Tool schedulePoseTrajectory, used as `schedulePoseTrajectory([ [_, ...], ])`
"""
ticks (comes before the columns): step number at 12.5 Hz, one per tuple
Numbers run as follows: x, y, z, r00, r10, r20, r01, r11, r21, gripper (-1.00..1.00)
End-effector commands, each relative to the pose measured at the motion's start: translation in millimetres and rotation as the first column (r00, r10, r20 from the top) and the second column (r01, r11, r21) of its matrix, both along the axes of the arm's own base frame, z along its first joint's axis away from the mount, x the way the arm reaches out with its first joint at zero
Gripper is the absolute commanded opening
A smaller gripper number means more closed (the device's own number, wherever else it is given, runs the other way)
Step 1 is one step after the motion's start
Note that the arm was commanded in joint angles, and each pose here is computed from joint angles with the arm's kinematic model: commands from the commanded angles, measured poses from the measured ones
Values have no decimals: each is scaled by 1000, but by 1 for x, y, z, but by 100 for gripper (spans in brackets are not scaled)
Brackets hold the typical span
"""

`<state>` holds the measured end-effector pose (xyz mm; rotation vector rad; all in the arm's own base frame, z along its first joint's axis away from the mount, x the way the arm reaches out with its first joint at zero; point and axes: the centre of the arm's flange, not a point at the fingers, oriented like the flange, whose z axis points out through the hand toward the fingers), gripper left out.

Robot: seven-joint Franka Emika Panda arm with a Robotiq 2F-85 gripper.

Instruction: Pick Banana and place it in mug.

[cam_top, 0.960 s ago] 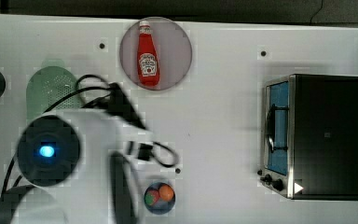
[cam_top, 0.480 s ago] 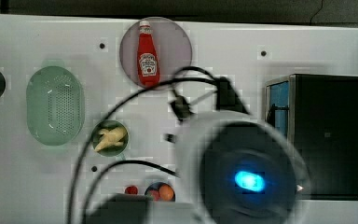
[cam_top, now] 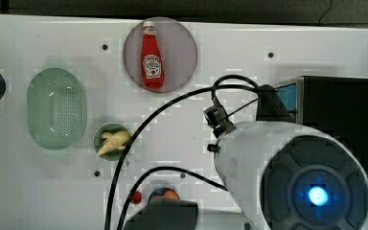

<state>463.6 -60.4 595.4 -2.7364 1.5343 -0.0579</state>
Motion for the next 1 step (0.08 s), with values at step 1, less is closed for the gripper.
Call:
schedulePoseTrajectory([
  [1,0,24,5,994,109,-10,-109,994,-26,100],
])
